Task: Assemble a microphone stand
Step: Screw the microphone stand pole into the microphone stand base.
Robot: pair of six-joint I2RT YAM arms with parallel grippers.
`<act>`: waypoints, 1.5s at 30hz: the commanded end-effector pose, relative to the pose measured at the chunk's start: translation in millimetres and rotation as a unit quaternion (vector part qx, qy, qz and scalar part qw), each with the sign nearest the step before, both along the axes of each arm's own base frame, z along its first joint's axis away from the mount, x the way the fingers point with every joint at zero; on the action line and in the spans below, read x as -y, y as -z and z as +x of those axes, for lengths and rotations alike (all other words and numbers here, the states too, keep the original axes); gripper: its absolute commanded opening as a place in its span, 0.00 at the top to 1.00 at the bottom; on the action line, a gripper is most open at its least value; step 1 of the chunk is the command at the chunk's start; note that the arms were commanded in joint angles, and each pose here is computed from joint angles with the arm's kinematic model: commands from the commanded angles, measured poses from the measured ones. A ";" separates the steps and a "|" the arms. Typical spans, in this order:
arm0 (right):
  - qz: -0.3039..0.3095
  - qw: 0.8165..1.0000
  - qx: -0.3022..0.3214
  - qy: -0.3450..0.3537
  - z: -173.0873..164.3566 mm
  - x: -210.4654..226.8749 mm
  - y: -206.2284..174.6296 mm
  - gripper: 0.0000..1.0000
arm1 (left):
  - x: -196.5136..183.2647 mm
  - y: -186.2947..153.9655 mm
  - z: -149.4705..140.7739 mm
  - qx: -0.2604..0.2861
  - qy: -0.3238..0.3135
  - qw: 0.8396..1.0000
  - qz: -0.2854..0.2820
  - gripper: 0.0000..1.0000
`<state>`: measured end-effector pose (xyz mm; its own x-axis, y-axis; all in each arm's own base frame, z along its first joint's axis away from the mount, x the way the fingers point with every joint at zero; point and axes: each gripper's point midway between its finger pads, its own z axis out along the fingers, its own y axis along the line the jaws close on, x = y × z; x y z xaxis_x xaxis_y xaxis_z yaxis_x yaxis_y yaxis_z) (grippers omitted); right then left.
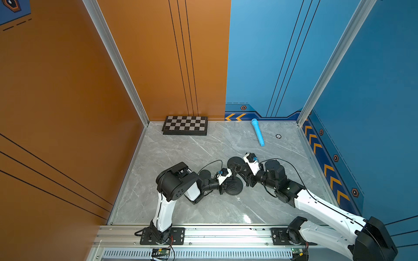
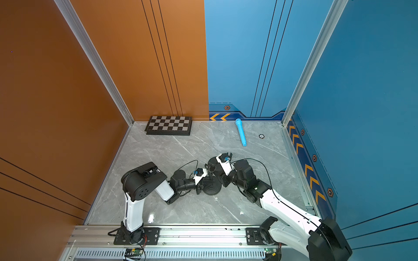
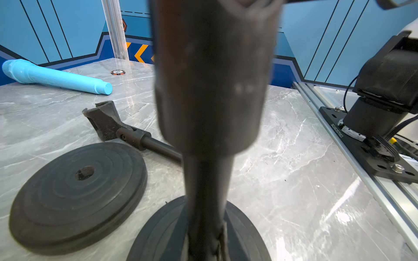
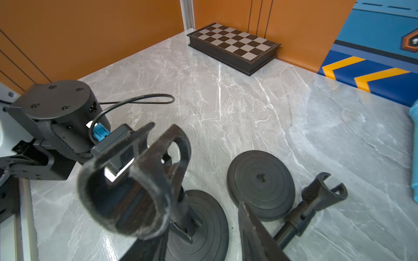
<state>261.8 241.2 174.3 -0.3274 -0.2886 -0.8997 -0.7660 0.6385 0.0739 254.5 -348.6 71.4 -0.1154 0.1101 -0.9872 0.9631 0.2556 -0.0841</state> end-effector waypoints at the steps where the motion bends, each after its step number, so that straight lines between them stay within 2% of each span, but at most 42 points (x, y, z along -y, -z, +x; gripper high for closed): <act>1: -0.009 0.988 -0.034 -0.149 -27.4 -28.9 12.5 0.50 | -6.6 28.7 -13.4 -0.021 0.023 0.999 0.035 1.00; 6: -0.003 0.988 -0.021 -0.151 -9.5 -41.4 9.9 0.51 | -7.7 31.6 -17.0 -0.016 0.031 0.999 0.039 1.00; 10: 0.002 0.986 -0.010 -0.164 -8.4 -46.7 1.7 0.52 | -7.7 34.6 -18.7 -0.019 0.035 0.998 0.041 1.00; 17: -0.019 0.991 0.003 -0.135 -0.1 -40.2 5.5 0.77 | -8.0 36.2 -17.9 -0.023 0.032 0.998 0.042 1.00; 19: -0.020 0.996 0.005 -0.088 8.6 -32.9 12.3 0.88 | -8.7 34.9 -16.0 -0.021 0.027 0.999 0.042 1.00; 20: -0.015 0.998 0.004 -0.054 13.4 -27.6 17.9 0.96 | -9.2 34.8 -15.1 -0.021 0.022 0.999 0.043 0.96; 21: -0.004 1.000 0.005 -0.026 16.5 -25.8 19.0 1.00 | -9.9 34.7 -13.4 -0.022 0.016 0.999 0.043 0.91; 24: 0.001 0.996 0.013 0.088 16.2 -20.1 32.5 1.00 | -10.4 31.4 -7.9 -0.028 0.000 0.999 0.039 0.80; 25: -0.005 0.991 0.016 0.136 18.4 -14.3 36.0 1.00 | -10.4 30.1 -5.7 -0.031 -0.005 0.999 0.037 0.78; 26: -0.008 0.978 0.021 0.209 21.2 -3.3 37.9 1.00 | -10.1 28.9 -3.1 -0.035 -0.014 0.999 0.035 0.76; 27: 0.002 0.968 0.022 0.251 17.0 -1.4 39.0 1.00 | -10.2 27.8 -0.2 -0.035 -0.023 0.999 0.034 0.76; 29: 0.022 0.961 0.027 0.273 5.3 -9.9 38.0 1.00 | -10.4 28.6 1.9 -0.035 -0.030 0.998 0.036 0.76; 32: 0.032 0.963 0.027 0.268 -5.6 -25.1 38.8 1.00 | -10.5 30.6 2.7 -0.038 -0.032 0.998 0.037 0.77; 34: 0.032 0.968 0.021 0.248 -9.6 -34.5 39.6 1.00 | -10.6 31.3 1.9 -0.037 -0.031 0.998 0.038 0.81; 37: 0.003 0.980 0.018 0.200 -15.4 -50.3 37.7 0.98 | -11.3 33.3 1.3 -0.031 -0.027 0.998 0.042 0.98; 41: -0.012 0.998 0.016 0.066 -31.1 -73.8 25.5 0.67 | -11.9 36.3 -2.6 -0.030 -0.013 0.998 0.044 1.00; 43: -0.017 0.999 0.004 -0.027 -44.0 -82.7 21.0 0.59 | -12.2 38.3 -6.5 -0.027 -0.003 0.999 0.047 1.00; 45: -0.014 0.995 -0.010 -0.098 -53.5 -84.9 15.9 0.55 | -12.4 39.8 -9.8 -0.023 0.007 0.999 0.049 1.00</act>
